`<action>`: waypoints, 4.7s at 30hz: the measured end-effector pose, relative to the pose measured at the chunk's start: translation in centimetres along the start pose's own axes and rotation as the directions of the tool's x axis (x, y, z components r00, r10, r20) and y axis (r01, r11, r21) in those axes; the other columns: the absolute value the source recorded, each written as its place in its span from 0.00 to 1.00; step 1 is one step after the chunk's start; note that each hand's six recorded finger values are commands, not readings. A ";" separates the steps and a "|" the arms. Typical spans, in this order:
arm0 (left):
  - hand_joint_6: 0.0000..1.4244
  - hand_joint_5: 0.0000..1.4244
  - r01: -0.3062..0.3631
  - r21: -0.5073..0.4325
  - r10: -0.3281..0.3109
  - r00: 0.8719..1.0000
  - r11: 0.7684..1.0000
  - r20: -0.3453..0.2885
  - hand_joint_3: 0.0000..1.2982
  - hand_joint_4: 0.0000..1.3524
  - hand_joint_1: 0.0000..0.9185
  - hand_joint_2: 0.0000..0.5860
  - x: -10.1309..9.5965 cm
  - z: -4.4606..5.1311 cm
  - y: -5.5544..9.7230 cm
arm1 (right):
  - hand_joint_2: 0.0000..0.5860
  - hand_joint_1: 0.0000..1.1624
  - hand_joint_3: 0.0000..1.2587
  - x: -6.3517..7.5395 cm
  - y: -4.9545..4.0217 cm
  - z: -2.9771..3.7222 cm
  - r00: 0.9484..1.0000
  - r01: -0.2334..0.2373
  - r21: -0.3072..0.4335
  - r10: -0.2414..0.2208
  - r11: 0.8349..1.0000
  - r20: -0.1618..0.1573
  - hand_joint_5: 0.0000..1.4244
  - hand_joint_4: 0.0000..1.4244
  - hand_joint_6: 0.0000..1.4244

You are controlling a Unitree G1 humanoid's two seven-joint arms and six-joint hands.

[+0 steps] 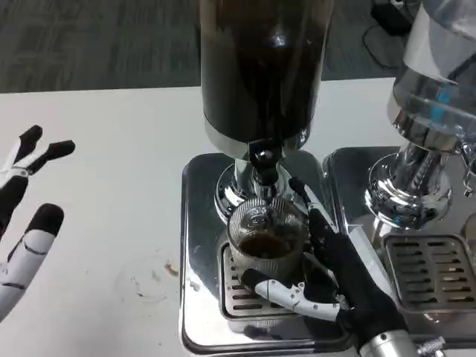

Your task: Grasp the cup under the faucet to collect the drink, then remove the cup.

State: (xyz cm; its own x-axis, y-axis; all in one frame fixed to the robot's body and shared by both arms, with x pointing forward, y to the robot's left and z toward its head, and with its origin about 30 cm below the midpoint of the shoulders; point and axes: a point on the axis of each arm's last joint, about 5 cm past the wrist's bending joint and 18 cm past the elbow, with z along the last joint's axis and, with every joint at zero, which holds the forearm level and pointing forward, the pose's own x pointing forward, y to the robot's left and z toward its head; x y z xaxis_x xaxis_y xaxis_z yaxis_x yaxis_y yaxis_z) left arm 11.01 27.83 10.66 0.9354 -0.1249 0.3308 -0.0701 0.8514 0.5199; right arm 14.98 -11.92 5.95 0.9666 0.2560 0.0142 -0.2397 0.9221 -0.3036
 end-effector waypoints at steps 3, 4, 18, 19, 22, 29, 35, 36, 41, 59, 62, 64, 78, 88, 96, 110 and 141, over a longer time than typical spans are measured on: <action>0.00 0.01 0.002 0.001 -0.002 1.000 1.000 -0.004 0.19 0.00 0.00 0.39 -0.1 -0.01 0.0 | 0.20 0.75 0.07 0.2 0.07 -0.04 1.000 0.002 0.002 -0.002 1.000 -0.001 0.23 0.13 0.29; 0.00 0.01 0.004 0.002 -0.004 1.000 1.000 -0.006 0.19 0.00 0.00 0.39 -0.1 -0.01 0.0 | 0.21 0.75 0.07 0.2 0.14 -0.04 1.000 0.006 0.005 -0.006 1.000 -0.001 0.24 0.14 0.31; 0.00 0.02 0.012 0.007 -0.012 1.000 1.000 -0.025 0.21 0.00 0.00 0.39 -0.6 -0.03 0.2 | 0.21 0.80 0.18 0.7 0.88 -0.27 0.999 0.039 0.027 -0.039 0.999 0.006 0.33 0.21 0.41; 0.00 0.02 0.012 0.007 -0.012 1.000 1.000 -0.026 0.21 0.00 0.00 0.39 -0.6 -0.02 0.2 | 0.22 0.80 0.19 0.7 0.91 -0.26 0.999 0.044 0.024 -0.044 0.999 0.010 0.34 0.22 0.42; 0.00 0.02 0.012 0.007 -0.012 1.000 1.000 -0.028 0.21 0.00 0.00 0.39 -0.7 0.01 0.2 | 0.23 0.81 0.21 0.7 0.97 -0.26 0.998 0.058 0.019 -0.059 0.998 0.014 0.36 0.24 0.44; 0.00 0.02 0.012 0.008 -0.011 1.000 1.000 -0.028 0.21 0.00 0.00 0.39 -0.7 0.07 0.2 | 0.23 0.82 0.23 0.7 1.10 -0.29 0.997 0.074 0.018 -0.075 0.997 0.020 0.38 0.26 0.47; 0.00 0.02 0.012 0.007 -0.012 0.999 1.000 -0.036 0.21 0.00 0.00 0.39 -0.7 0.05 0.2 | 0.24 0.82 0.26 0.7 1.26 -0.30 0.996 0.090 0.015 -0.091 0.996 0.025 0.43 0.29 0.54; 0.00 0.02 0.012 0.007 -0.012 0.999 1.000 -0.036 0.21 0.00 0.00 0.39 -0.7 0.05 0.2 | 0.24 0.82 0.27 0.7 1.31 -0.30 0.995 0.094 0.015 -0.094 0.995 0.025 0.44 0.30 0.56; 0.00 0.02 0.012 0.006 -0.011 0.999 1.000 -0.036 0.21 0.00 0.00 0.39 -0.7 0.05 0.2 | 0.25 0.83 0.29 0.7 1.53 -0.24 0.993 0.112 0.006 -0.112 0.994 0.030 0.48 0.33 0.62; 0.00 0.02 0.021 -0.007 -0.022 0.999 1.000 -0.041 0.21 0.00 0.00 0.38 -0.5 -0.08 -0.1 | 0.25 0.83 0.33 0.2 0.86 -0.12 0.993 0.115 -0.064 -0.112 0.991 0.042 0.52 0.35 0.67; 0.00 0.02 0.028 -0.013 -0.028 0.999 1.000 -0.045 0.21 0.00 0.00 0.38 -0.5 -0.17 -0.2 | 0.25 0.83 0.33 0.1 0.81 -0.09 0.993 0.116 -0.069 -0.113 0.991 0.042 0.52 0.35 0.67; 0.00 0.02 0.032 -0.016 -0.033 0.998 0.999 -0.045 0.21 0.00 0.00 0.38 -0.5 -0.19 -0.4 | 0.25 0.83 0.33 0.1 0.78 -0.09 0.993 0.117 -0.073 -0.115 0.990 0.042 0.52 0.35 0.67; 0.00 0.01 0.046 -0.038 -0.048 0.996 0.998 -0.073 0.19 0.00 0.00 0.37 -0.5 -0.80 -0.9 | 0.25 0.83 0.35 -0.5 -0.46 0.31 0.986 0.166 -0.096 -0.163 0.982 0.035 0.53 0.36 0.69; 0.00 0.00 0.156 0.023 -0.155 0.986 0.987 -0.056 0.13 0.00 0.00 0.32 0.1 -1.29 -1.2 | 0.25 0.83 0.35 -2.0 -2.61 0.80 0.990 0.139 -0.179 -0.136 0.974 0.029 0.53 0.36 0.70; 0.00 0.00 0.327 0.232 -0.323 0.945 0.916 -0.058 0.04 0.00 0.00 0.32 0.6 -1.41 1.2 | 0.26 0.83 0.35 -3.0 -3.13 1.09 0.993 0.117 -0.183 -0.115 0.976 0.024 0.54 0.36 0.70; 0.00 0.00 0.508 0.462 -0.533 0.842 0.727 -0.085 0.00 0.00 0.00 0.37 0.4 -1.26 3.1 | 0.27 0.83 0.36 -4.7 -3.09 2.96 0.989 0.137 -0.167 -0.125 0.976 0.078 0.54 0.36 0.71; 0.00 0.00 0.511 0.455 -0.518 0.847 0.729 -0.121 0.00 0.00 0.00 0.42 -1.6 0.04 2.6 | 0.27 0.82 0.37 -6.6 -3.16 5.31 0.990 0.083 -0.132 -0.066 0.988 0.127 0.55 0.38 0.71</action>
State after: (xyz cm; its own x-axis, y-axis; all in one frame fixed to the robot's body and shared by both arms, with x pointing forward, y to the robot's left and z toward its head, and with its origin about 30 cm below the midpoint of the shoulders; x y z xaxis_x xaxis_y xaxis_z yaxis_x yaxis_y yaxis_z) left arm 9.30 30.22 11.51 0.8704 -0.4850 -0.0848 0.2692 0.3247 0.9067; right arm 8.88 -14.99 11.87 0.9610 0.2294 0.1548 -0.1449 0.8936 -0.4248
